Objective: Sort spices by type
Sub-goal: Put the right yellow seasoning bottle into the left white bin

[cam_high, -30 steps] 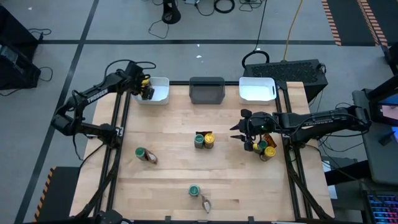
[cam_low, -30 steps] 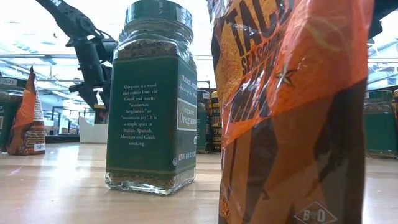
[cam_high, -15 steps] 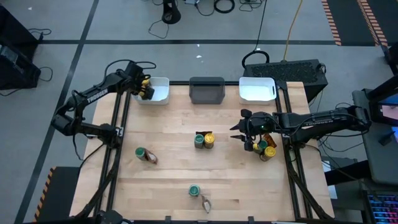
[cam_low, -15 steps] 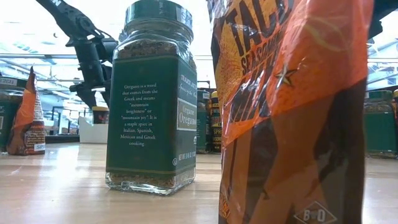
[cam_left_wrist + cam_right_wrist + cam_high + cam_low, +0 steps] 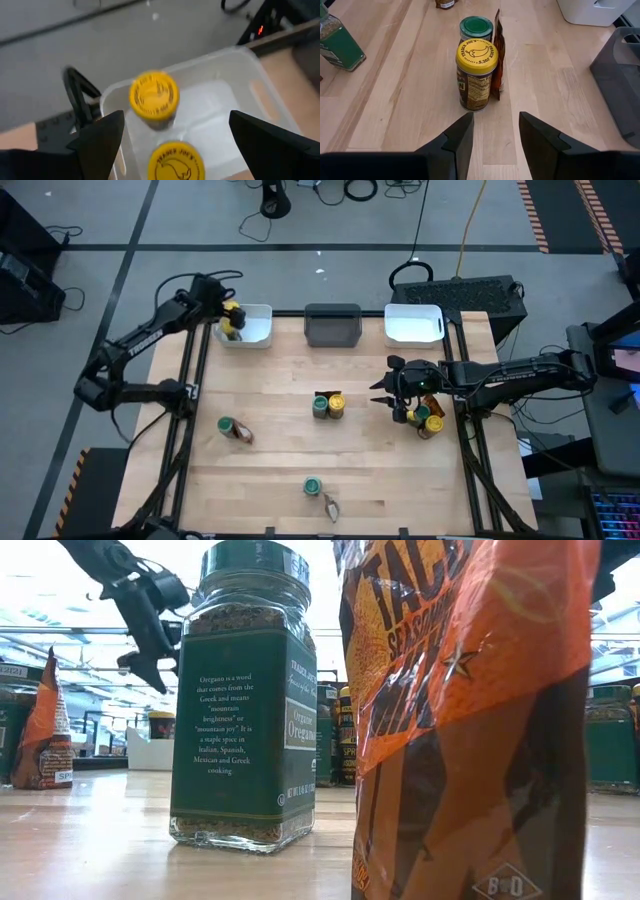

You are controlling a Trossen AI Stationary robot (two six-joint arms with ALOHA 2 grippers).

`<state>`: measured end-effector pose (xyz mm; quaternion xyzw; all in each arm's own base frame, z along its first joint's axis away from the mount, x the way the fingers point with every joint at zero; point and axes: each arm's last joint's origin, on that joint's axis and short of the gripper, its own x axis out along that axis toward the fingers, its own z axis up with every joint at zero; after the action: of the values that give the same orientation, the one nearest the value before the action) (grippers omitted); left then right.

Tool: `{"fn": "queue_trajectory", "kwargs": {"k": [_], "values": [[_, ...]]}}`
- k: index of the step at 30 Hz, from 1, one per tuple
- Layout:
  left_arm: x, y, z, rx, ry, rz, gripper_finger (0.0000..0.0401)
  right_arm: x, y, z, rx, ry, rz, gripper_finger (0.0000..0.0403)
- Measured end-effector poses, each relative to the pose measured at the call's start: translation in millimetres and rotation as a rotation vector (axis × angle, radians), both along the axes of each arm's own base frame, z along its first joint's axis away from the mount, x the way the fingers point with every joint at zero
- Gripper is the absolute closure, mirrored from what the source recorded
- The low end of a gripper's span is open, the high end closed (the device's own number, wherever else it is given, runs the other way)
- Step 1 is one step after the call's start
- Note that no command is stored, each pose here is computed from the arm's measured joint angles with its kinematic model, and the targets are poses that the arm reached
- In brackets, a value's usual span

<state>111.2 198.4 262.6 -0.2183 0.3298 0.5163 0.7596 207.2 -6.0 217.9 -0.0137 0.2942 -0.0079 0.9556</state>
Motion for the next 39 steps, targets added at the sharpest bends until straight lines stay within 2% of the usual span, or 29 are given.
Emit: {"fn": "queue_trajectory", "kwargs": {"k": [4,9,15,19,22,26,33,36,39], "values": [[1.4,-11.6,18.7,0.067,-0.138,-0.037,0.0037,0.0,0.1,0.0,0.0,0.0,0.0,0.0261],[19.0,-29.0,43.4,0.148,-0.389,-0.194,0.0037,0.0,0.0,0.0,0.0,0.0,0.0,0.0261],[65.1,-60.4,61.1,0.232,-0.572,-0.464,0.0038,0.0,0.1,0.1,0.013,-0.001,-0.008,0.0261],[103.3,-93.0,65.2,0.283,-0.652,-0.681,0.0042,-0.2,0.1,0.8,0.054,0.006,-0.035,0.0261],[128.7,-121.2,66.9,0.35,-0.704,-0.833,0.0042,0.8,0.0,11.7,0.078,0.035,-0.053,0.0261],[161.2,-160.4,60.8,0.471,-0.73,-0.972,0.0042,0.6,0.8,34.2,0.106,0.086,-0.072,0.0261],[208.2,-222.0,27.3,0.637,-0.753,-1.194,0.0043,-3.1,14.0,69.8,0.149,0.135,-0.048,0.0261],[219.4,-234.4,12.3,0.681,-0.735,-1.229,0.0043,-10.3,23.2,78.9,0.197,0.211,-0.054,0.0261],[225.8,-238.7,2.1,0.682,-0.723,-1.212,0.0043,-20.3,31.3,85.2,0.259,0.311,-0.09,0.0261]]}}
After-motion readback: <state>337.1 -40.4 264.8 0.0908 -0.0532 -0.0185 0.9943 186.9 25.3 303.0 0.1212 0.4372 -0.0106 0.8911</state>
